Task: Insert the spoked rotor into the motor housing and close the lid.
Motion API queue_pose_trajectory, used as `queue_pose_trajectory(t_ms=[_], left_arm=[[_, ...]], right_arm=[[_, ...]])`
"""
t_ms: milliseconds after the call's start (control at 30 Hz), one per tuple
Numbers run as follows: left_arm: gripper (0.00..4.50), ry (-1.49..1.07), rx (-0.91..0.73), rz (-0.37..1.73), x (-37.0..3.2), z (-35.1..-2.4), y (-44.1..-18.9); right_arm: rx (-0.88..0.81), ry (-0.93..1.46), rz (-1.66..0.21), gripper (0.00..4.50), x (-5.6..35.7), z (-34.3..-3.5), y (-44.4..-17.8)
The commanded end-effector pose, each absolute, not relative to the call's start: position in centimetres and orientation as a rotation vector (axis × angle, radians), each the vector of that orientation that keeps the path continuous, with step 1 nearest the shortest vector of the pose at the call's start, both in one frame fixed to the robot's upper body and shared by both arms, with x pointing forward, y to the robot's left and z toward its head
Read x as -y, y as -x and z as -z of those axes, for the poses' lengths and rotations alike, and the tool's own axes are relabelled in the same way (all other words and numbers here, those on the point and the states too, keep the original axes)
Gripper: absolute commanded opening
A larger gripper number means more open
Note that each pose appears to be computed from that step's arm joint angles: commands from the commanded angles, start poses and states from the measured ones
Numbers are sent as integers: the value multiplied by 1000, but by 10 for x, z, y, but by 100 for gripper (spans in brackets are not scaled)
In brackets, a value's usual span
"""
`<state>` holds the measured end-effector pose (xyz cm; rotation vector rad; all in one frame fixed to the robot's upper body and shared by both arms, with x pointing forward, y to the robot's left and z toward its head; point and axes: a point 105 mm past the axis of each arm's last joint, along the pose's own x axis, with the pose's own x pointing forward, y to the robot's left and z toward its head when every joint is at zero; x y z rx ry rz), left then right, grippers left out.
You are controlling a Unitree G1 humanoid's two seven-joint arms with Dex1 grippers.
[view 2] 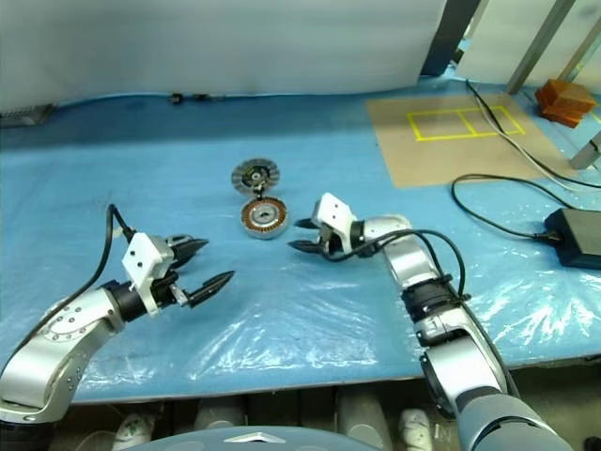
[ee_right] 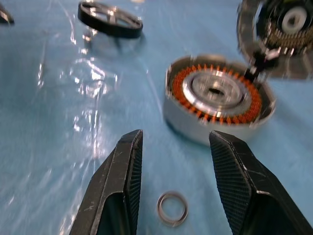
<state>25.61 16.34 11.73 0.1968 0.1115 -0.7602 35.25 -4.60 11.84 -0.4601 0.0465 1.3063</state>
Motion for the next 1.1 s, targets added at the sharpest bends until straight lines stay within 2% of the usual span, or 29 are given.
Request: queue_pose_trajectory(t_ms=[33,133,333,433,600,767,867,1033,1100], left_arm=[[450,-203,-80,762,-164,-126,-258],[450,-202,-81,766,-164,-124,-258],[450,-209,-91,763,-170,-119,-255],[450,-210,-86,760,-170,-118,-254],[450,-213,-74,720,-177,-117,-255],[450,-209,-75,718,-176,-114,-253],[450,-204,-76,717,-175,-112,-252],[450,-196,-75,719,-171,-110,-252],[450,-195,-74,720,-170,-110,-253]], right_arm=[[37,506,-1382,222,26,-146,-352],[-64,642,-1389,222,12,-142,-367],[-192,748,-1402,222,-10,-158,-386],[-227,766,-1424,222,-17,-164,-388],[-305,871,-1444,222,-16,-150,-389],[-289,871,-1477,222,-20,-154,-387],[-243,896,-1489,278,-21,-163,-387],[-272,929,-1451,442,-16,-157,-393],[-287,931,-1454,447,-15,-153,-393]])
